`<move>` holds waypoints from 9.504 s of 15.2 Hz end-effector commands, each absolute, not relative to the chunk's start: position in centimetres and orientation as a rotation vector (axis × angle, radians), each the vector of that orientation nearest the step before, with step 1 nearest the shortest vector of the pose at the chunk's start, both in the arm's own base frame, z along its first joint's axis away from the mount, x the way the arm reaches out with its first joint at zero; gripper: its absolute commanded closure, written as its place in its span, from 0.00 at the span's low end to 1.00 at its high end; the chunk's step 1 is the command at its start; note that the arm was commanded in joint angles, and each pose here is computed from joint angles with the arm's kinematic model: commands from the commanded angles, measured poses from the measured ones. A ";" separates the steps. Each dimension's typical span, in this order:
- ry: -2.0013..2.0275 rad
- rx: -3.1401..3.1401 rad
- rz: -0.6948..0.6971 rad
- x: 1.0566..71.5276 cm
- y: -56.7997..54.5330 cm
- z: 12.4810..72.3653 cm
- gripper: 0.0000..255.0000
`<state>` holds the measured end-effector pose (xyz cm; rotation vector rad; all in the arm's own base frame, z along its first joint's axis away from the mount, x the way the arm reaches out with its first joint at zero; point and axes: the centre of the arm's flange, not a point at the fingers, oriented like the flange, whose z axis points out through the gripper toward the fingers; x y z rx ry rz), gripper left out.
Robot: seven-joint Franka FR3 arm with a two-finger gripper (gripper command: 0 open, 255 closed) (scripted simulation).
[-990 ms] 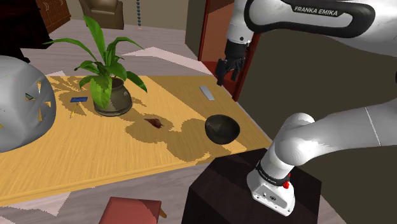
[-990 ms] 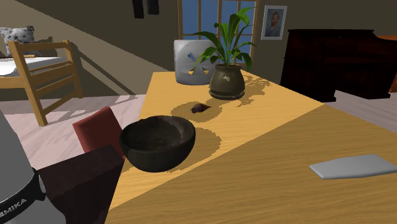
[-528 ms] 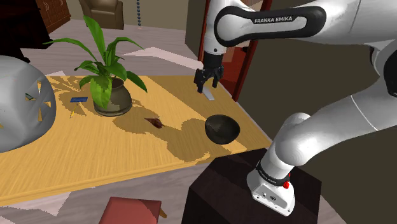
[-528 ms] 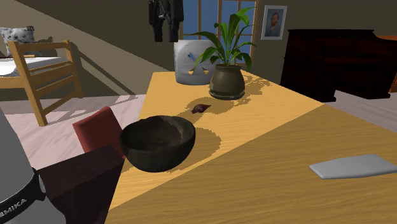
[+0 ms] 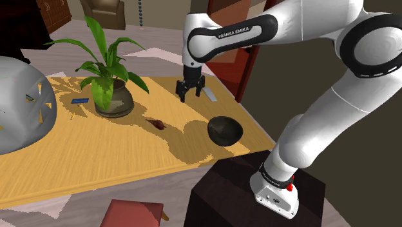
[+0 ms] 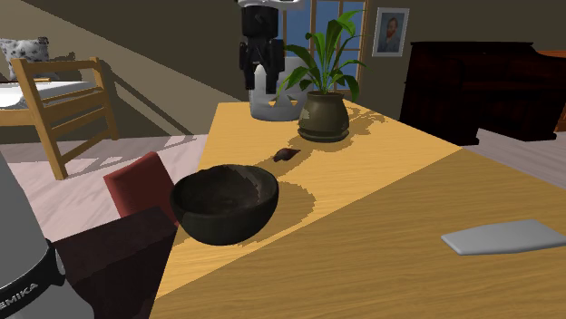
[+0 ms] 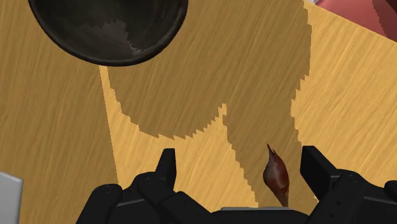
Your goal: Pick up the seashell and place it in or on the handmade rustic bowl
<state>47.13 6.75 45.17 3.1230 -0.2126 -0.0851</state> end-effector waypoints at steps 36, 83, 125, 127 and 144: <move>-0.182 3.112 -0.190 64.0 14.7 23.9 1.00; -0.182 3.112 -0.190 57.3 10.6 40.8 1.00; -0.182 3.112 -0.190 31.8 -4.9 33.9 1.00; -0.182 3.112 -0.190 31.8 -4.9 33.9 0.00; -0.182 3.112 -0.189 32.4 -4.9 38.8 0.00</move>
